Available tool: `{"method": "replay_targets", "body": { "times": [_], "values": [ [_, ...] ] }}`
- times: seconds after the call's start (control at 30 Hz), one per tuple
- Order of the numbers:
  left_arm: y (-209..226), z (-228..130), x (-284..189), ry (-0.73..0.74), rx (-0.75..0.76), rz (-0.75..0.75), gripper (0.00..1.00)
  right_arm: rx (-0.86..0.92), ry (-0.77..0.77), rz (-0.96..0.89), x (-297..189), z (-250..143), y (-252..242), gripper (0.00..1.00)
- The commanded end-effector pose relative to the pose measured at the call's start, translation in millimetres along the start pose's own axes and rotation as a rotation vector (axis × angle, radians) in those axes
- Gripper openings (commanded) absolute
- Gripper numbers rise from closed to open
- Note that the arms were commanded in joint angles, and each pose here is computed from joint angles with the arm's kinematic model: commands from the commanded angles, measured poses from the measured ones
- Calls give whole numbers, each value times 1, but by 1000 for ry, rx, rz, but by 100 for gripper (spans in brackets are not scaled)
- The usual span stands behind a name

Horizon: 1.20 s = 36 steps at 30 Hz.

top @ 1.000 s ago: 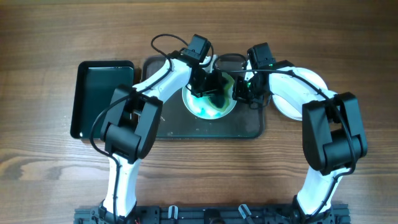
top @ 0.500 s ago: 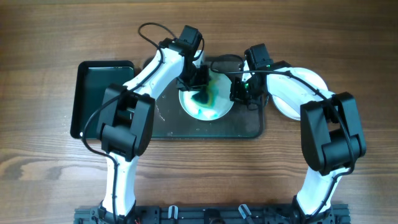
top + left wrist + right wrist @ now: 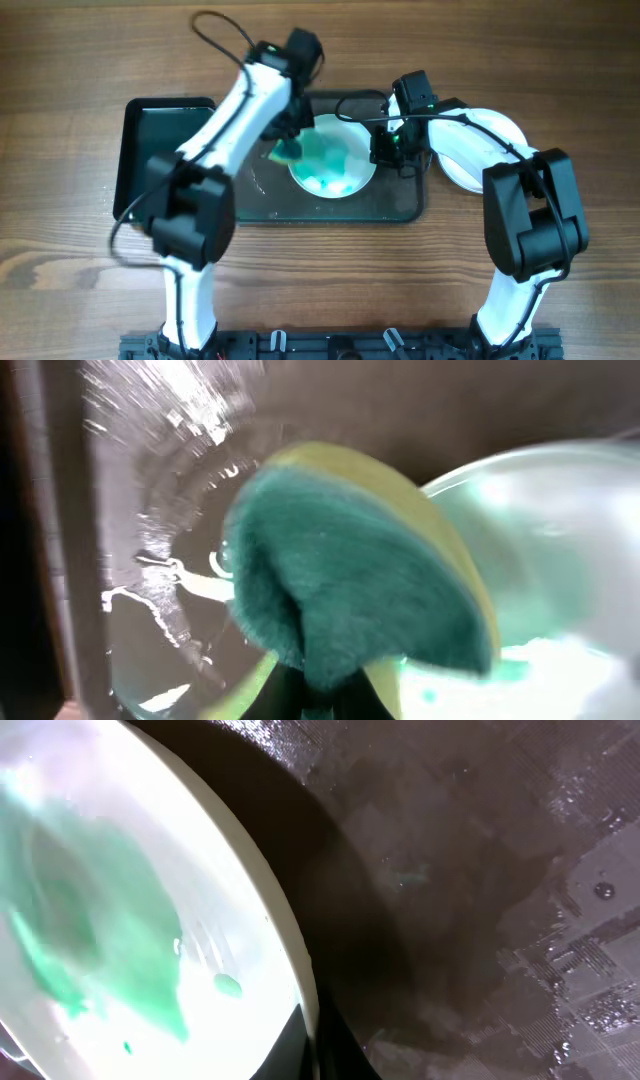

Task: Clean dirty plates on tray and stack at the side
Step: 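Scrub the last plate with the sponge while right gripper holds it, then lift the last plate with the right gripper and stack it on the pile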

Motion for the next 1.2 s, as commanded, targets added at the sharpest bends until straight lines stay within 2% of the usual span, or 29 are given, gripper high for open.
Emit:
{"method": "replay_targets", "body": {
  "times": [0.0,0.1,0.23,0.4,0.53,0.73,1.17],
  "values": [
    [1,11,-77,-42,-77,-233,4,-3,30,-152,0,-11,-27,4],
    [5,5,-72,-9,-80,-218,4,-38,-25,-209,-18,-3,-29,4],
    [6,4,-72,-3,-80,-213,4,-67,-191,-290,-82,12,-18,4],
    [7,5,-72,-6,-78,-213,4,-64,-274,-462,-138,2,-26,4],
    [8,6,-72,-6,-82,-213,4,-115,-264,-599,-143,-6,-22,4],
    [8,6,-72,-5,-82,-212,4,-251,-316,-762,-144,-9,10,4],
    [8,6,-72,-6,-82,-212,4,-270,-326,-778,-144,-9,15,4]
  ]
}}
Point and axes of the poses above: each gripper's point midway between its finger pads, its own x axis out along the fingers, its own y axis along the line the jaws close on, z = x × y, the point moved 3 cm from there along -x, back along the fingers, and after that the axes turned 12 degrees about -x, right-handed, at the moved point
